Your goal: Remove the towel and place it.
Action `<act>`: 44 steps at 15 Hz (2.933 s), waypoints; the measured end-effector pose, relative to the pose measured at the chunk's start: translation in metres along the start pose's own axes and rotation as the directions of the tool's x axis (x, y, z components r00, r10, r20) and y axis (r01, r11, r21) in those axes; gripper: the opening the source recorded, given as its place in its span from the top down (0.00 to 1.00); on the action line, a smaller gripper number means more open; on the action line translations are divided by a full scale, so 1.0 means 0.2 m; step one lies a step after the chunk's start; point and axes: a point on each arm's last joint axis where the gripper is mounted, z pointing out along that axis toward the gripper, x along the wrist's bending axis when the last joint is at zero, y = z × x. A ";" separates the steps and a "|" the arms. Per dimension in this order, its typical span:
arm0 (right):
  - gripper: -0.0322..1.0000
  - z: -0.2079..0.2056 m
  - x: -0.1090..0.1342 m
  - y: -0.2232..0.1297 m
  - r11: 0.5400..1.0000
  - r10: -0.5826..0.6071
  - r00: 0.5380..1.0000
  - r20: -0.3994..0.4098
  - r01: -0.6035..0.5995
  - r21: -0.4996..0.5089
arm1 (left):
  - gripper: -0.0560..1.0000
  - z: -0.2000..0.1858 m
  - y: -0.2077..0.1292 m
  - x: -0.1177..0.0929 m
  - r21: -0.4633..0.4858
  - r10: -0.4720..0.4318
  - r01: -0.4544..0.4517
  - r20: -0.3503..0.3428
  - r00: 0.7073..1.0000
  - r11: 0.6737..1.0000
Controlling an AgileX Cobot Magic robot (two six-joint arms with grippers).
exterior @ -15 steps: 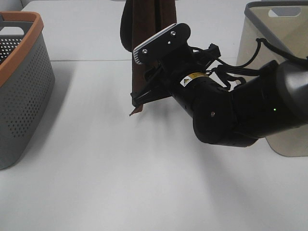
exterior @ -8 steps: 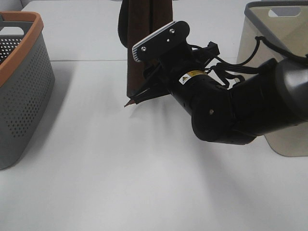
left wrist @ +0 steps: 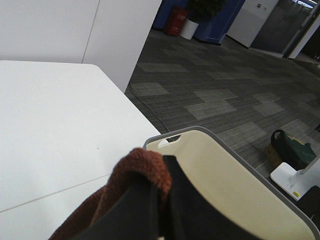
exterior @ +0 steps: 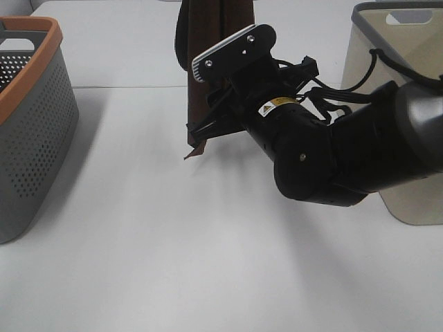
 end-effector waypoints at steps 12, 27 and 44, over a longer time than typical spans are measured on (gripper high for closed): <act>0.48 0.00 0.00 0.00 0.999 0.051 0.999 -0.002 -0.051 -0.008 | 0.95 0.00 -0.01 -0.01 0.024 -0.020 0.020 0.017 1.000 1.000; 0.43 0.15 0.01 -0.07 0.995 0.100 0.995 0.000 -0.100 0.005 | 0.95 0.00 -0.02 -0.01 0.035 -0.023 0.022 0.022 0.999 0.999; 0.97 0.07 -0.10 0.06 0.977 0.177 0.984 0.009 -0.177 0.120 | 0.95 -0.01 0.02 0.07 0.008 0.195 -0.195 -0.074 0.978 0.981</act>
